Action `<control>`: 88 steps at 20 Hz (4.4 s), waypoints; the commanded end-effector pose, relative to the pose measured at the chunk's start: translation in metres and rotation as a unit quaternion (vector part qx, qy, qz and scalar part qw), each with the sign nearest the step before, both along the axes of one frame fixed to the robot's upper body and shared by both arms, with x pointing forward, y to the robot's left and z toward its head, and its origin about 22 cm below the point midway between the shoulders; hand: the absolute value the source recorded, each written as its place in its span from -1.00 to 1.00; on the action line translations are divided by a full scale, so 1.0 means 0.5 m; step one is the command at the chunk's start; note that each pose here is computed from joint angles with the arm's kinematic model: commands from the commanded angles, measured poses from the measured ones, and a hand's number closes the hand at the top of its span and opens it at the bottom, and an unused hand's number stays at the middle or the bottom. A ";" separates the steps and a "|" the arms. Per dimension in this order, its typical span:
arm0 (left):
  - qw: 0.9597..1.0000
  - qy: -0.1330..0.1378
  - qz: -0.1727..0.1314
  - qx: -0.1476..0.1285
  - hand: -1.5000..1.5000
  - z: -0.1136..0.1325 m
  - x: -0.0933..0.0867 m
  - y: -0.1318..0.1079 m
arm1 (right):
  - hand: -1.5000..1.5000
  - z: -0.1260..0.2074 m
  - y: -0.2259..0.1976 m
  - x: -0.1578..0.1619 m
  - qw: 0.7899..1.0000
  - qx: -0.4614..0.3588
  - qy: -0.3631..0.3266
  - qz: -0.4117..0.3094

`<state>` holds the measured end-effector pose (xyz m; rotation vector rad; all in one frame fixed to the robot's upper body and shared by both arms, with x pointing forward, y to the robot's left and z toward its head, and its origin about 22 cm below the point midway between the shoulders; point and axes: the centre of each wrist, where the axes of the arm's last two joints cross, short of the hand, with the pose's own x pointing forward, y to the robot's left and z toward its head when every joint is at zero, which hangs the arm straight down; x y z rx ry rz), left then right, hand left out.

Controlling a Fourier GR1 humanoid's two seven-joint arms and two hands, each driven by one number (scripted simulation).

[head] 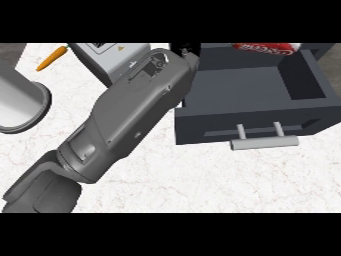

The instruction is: Pick up the can, place it into the drawer and close the drawer

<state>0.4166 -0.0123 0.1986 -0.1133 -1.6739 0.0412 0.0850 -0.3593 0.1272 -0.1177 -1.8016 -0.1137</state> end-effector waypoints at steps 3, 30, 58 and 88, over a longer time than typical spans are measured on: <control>0.999 0.017 0.017 0.021 1.00 -0.015 0.007 -0.006 | -1.00 -0.008 -0.008 -0.006 1.000 -0.002 -0.005 0.004; 0.998 0.000 0.065 0.014 -1.00 -0.067 -0.001 -0.006 | -1.00 0.080 0.015 0.012 0.983 -0.167 -0.071 0.013; 0.998 -0.010 0.058 -0.005 -1.00 -0.008 0.001 -0.013 | -1.00 0.075 0.247 0.323 0.876 -0.468 -0.119 0.011; 0.996 -0.015 0.087 0.002 -1.00 0.030 -0.009 0.198 | -1.00 -0.173 0.315 0.659 0.753 -0.656 -0.034 -0.036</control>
